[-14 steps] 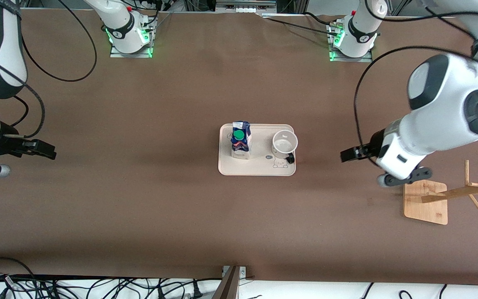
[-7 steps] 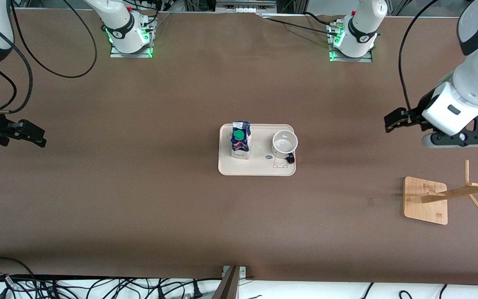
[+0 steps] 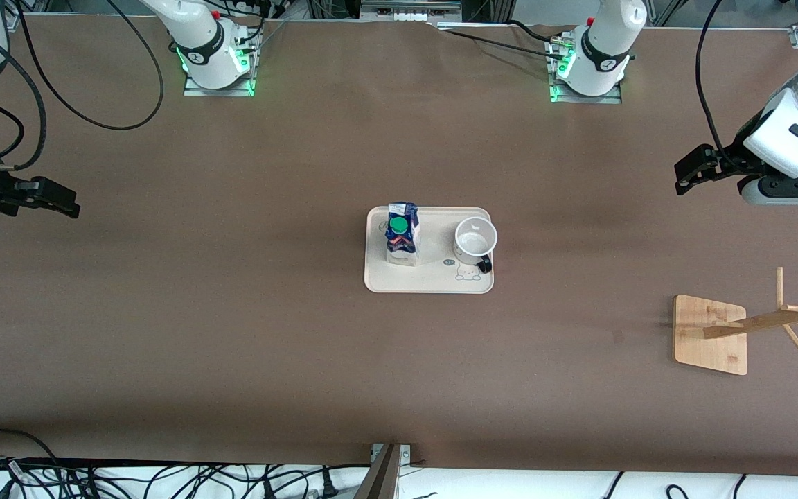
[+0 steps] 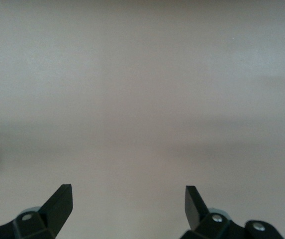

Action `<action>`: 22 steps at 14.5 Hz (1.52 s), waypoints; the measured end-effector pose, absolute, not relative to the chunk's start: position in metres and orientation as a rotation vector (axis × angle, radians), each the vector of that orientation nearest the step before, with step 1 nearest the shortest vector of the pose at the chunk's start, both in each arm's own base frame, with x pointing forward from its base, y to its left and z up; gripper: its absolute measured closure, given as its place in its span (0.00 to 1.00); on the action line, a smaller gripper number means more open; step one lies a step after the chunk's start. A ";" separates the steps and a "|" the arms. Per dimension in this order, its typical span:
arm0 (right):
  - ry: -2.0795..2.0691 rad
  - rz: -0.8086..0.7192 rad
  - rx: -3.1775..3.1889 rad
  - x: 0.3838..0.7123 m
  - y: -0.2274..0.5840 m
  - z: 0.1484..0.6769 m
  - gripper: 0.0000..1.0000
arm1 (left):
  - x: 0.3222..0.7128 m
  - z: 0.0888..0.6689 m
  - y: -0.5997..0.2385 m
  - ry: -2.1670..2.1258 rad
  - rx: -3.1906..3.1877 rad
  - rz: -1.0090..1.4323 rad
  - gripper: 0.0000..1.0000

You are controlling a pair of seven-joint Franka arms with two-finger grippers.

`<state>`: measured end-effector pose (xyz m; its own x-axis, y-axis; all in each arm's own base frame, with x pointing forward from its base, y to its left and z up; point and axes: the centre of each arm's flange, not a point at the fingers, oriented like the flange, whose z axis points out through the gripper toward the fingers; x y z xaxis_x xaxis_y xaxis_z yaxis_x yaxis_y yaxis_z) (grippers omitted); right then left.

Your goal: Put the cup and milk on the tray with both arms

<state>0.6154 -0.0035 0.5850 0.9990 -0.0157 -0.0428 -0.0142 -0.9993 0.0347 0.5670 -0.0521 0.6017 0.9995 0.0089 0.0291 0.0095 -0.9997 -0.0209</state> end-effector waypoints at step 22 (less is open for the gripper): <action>-0.052 -0.094 3.104 0.592 -0.016 0.589 0.00 | 0.578 0.607 -0.043 -0.039 -3.123 -0.096 0.00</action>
<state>0.5922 -0.0156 0.5892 0.9976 -0.0345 -0.0598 -0.0324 -0.9988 0.0364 0.5779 -0.0431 0.6068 0.9978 0.0241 0.0618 0.0252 -0.9995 -0.0163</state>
